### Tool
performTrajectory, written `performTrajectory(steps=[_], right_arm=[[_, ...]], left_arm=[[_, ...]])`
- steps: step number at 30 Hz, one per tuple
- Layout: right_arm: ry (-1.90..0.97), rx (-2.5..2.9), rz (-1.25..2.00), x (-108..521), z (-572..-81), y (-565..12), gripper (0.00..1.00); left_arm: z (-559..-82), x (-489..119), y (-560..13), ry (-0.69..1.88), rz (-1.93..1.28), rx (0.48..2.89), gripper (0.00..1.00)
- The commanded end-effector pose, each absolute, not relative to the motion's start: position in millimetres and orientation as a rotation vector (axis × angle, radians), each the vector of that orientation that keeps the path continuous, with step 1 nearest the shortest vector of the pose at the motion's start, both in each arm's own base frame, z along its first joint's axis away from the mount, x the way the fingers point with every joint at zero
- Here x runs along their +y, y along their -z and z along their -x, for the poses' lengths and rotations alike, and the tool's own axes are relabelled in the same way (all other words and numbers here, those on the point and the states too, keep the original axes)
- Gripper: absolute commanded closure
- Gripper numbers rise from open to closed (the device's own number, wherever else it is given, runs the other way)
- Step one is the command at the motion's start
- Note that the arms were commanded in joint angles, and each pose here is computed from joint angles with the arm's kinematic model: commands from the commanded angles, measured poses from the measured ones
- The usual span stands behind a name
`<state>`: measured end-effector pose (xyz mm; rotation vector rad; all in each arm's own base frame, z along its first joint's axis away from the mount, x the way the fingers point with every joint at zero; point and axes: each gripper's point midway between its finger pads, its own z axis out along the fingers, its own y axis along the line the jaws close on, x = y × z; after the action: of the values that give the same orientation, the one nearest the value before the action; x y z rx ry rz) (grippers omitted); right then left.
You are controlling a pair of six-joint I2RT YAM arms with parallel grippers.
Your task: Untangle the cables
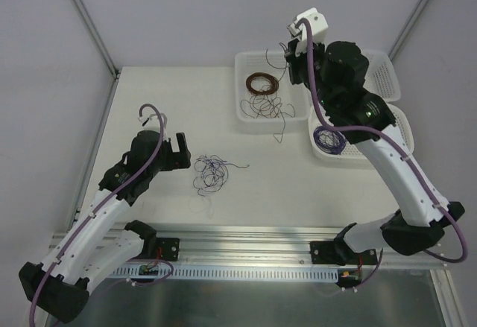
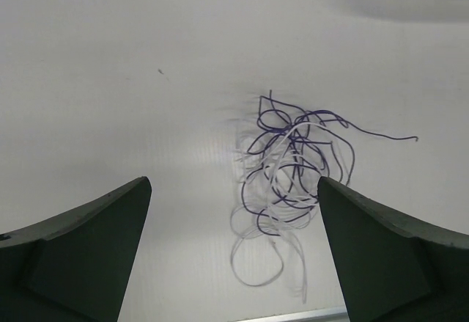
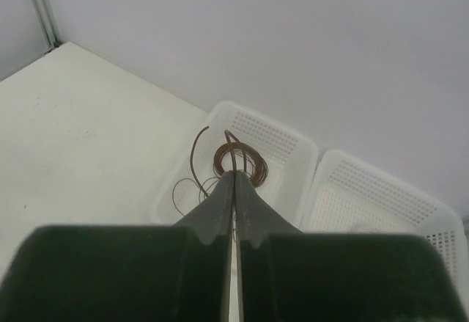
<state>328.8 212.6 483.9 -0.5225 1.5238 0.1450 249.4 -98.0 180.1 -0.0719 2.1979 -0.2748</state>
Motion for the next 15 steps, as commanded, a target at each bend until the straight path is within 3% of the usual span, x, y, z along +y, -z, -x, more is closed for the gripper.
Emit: performTrajectory(steps=[1,8,15], right_arm=[[-0.253,1.336,0.478,223.5,-346.1,-546.1,0.99],[-0.242,1.324,0.458,236.4,-409.0,-552.0,0.99],[-0.254,1.438,0.390,228.3,-470.5,-499.2,0.99]], left_arm=[[-241.8,-68.7,-156.6,0.090,0.053,2.227,0.01],[-244.3,-63.0,-151.2,0.041,0.035,2.251,0.01],[-243.7,-68.5,-147.4,0.074,0.022,2.273,0.01]])
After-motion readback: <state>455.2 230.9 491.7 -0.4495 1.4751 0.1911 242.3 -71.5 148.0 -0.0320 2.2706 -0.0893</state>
